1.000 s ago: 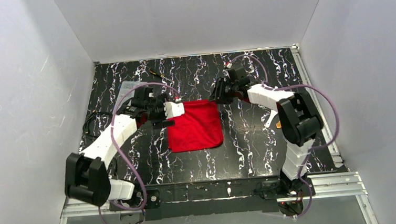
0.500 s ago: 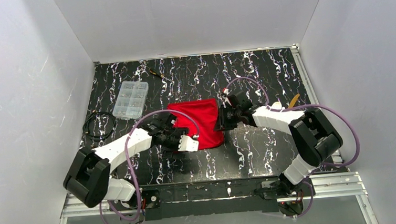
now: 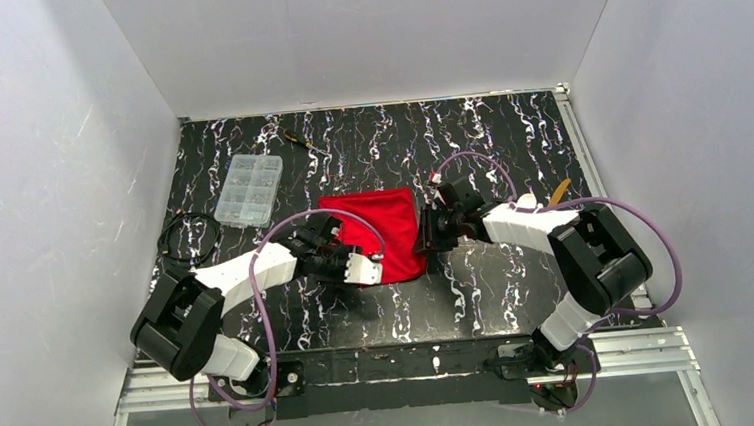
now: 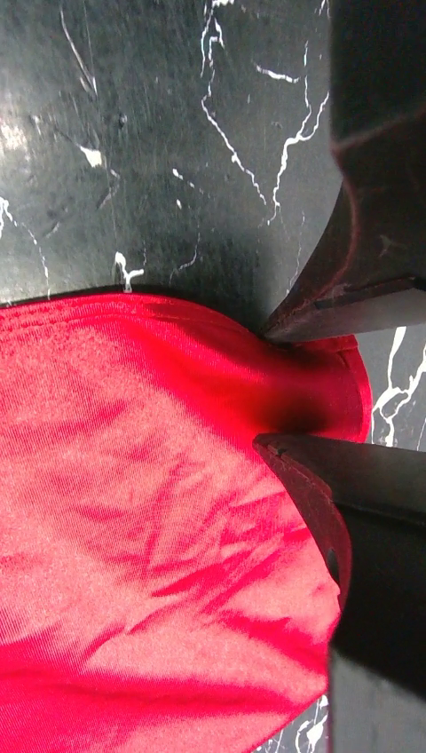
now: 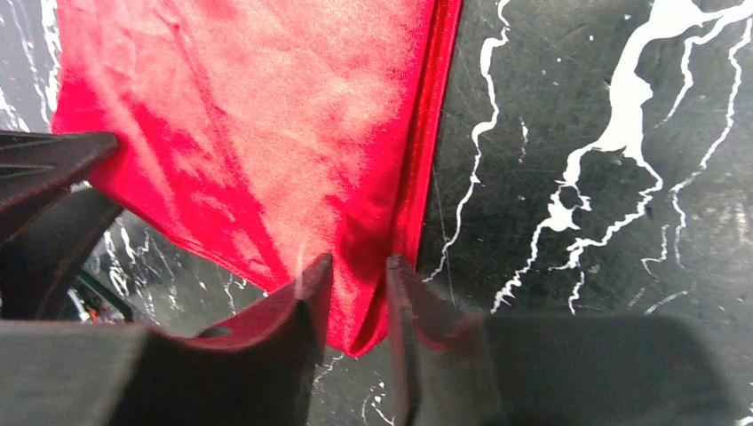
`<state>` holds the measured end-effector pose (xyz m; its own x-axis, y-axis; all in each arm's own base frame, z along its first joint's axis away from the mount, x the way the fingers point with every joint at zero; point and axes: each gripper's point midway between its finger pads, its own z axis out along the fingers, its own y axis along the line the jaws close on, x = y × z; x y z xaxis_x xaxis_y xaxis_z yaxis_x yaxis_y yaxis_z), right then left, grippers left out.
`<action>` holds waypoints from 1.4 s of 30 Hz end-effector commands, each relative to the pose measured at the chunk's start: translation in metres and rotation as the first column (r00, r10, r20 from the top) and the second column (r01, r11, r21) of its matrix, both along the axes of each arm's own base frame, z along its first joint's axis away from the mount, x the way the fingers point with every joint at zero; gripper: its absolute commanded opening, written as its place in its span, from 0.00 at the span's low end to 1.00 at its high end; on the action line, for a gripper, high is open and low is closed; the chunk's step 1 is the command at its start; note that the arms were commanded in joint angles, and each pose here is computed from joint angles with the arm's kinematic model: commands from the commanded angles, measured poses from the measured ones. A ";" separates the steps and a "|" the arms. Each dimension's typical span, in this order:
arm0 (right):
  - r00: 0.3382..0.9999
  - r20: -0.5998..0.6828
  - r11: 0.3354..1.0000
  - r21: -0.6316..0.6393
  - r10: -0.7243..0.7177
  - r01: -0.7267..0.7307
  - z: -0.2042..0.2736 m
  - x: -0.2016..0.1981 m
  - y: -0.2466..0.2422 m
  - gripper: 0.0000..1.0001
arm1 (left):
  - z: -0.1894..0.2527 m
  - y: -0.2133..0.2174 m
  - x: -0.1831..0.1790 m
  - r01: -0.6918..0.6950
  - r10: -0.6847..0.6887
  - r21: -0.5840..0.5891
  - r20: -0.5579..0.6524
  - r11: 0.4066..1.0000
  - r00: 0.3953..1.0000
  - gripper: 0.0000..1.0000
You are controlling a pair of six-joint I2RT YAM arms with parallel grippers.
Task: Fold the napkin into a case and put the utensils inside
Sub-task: Fold the lower triangle-folded napkin at the center of the board.
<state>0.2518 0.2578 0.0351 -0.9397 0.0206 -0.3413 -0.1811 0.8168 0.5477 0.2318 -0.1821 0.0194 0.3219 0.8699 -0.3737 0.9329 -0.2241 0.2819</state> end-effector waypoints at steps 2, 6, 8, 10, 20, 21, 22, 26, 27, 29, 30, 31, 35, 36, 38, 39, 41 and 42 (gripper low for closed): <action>0.983 0.171 0.997 -0.035 0.069 -0.063 0.041 0.022 -0.001 0.48 | -0.024 0.021 -0.010 -0.030 0.034 0.100 -0.037 0.994 0.999 0.38; 0.907 0.334 0.962 -0.172 0.258 -0.210 0.070 0.029 -0.009 0.53 | -0.015 0.018 -0.007 -0.079 0.080 0.064 -0.018 0.995 0.997 0.37; 0.823 0.427 0.921 -0.279 0.374 -0.273 0.083 0.029 -0.012 0.54 | -0.009 0.017 -0.006 -0.097 0.097 0.037 -0.006 0.995 0.995 0.37; 0.696 0.515 0.859 -0.399 0.500 -0.321 0.093 0.024 -0.010 0.57 | -0.006 0.015 -0.006 -0.106 0.106 0.009 0.008 0.994 0.994 0.37; 0.389 0.572 0.691 -0.631 0.722 -0.353 0.089 0.002 -0.012 0.63 | 0.001 0.009 -0.004 -0.144 0.145 -0.047 0.013 0.988 0.989 0.37; 0.390 0.556 0.677 -0.645 0.734 -0.353 0.084 -0.001 -0.016 0.64 | 0.001 0.007 -0.004 -0.145 0.146 -0.054 0.012 0.988 0.989 0.37; 0.393 0.540 0.665 -0.658 0.744 -0.354 0.078 -0.004 -0.020 0.65 | 0.002 0.007 -0.004 -0.145 0.146 -0.056 0.012 0.988 0.989 0.37; 0.389 0.496 0.625 -0.683 0.776 -0.377 0.062 -0.015 -0.029 0.68 | 0.003 0.005 -0.001 -0.145 0.147 -0.060 0.020 0.988 0.989 0.36; 0.384 0.495 0.622 -0.678 0.780 -0.392 0.062 -0.019 -0.027 0.69 | 0.003 0.005 -0.001 -0.145 0.146 -0.060 0.020 0.988 0.989 0.36; 0.367 0.490 0.610 -0.676 0.791 -0.414 0.063 -0.027 -0.022 0.73 | 0.004 0.005 0.000 -0.145 0.146 -0.060 0.020 0.988 0.989 0.35; 0.355 0.490 0.604 -0.674 0.796 -0.425 0.064 -0.031 -0.019 0.74 | 0.005 0.004 0.000 -0.144 0.146 -0.061 0.022 0.988 0.989 0.35; 0.340 0.491 0.598 -0.667 0.802 -0.445 0.064 -0.037 -0.014 0.75 | 0.005 0.004 0.001 -0.145 0.146 -0.063 0.024 0.987 0.989 0.35; 0.287 0.474 0.552 -0.663 0.833 -0.506 0.054 -0.058 0.002 0.76 | 0.006 0.003 0.003 -0.147 0.149 -0.069 0.032 0.987 0.988 0.34; 0.275 0.466 0.539 -0.668 0.841 -0.514 0.049 -0.063 0.004 0.76 | 0.006 0.003 0.003 -0.149 0.152 -0.071 0.033 0.986 0.988 0.33; 0.254 0.463 0.524 -0.679 0.849 -0.514 0.042 -0.069 0.008 0.76 | 0.007 0.003 0.003 -0.156 0.159 -0.078 0.040 0.985 0.986 0.32; 0.248 0.469 0.526 -0.681 0.848 -0.510 0.040 -0.071 0.009 0.76 | 0.007 0.003 0.004 -0.160 0.164 -0.083 0.043 0.984 0.986 0.31; 0.247 0.484 0.539 -0.687 0.840 -0.487 0.035 -0.071 0.011 0.75 | 0.008 0.002 0.005 -0.164 0.169 -0.098 0.050 0.982 0.984 0.29; 0.250 0.485 0.542 -0.688 0.838 -0.482 0.031 -0.071 0.010 0.74 | 0.009 0.001 0.005 -0.162 0.168 -0.105 0.052 0.981 0.984 0.29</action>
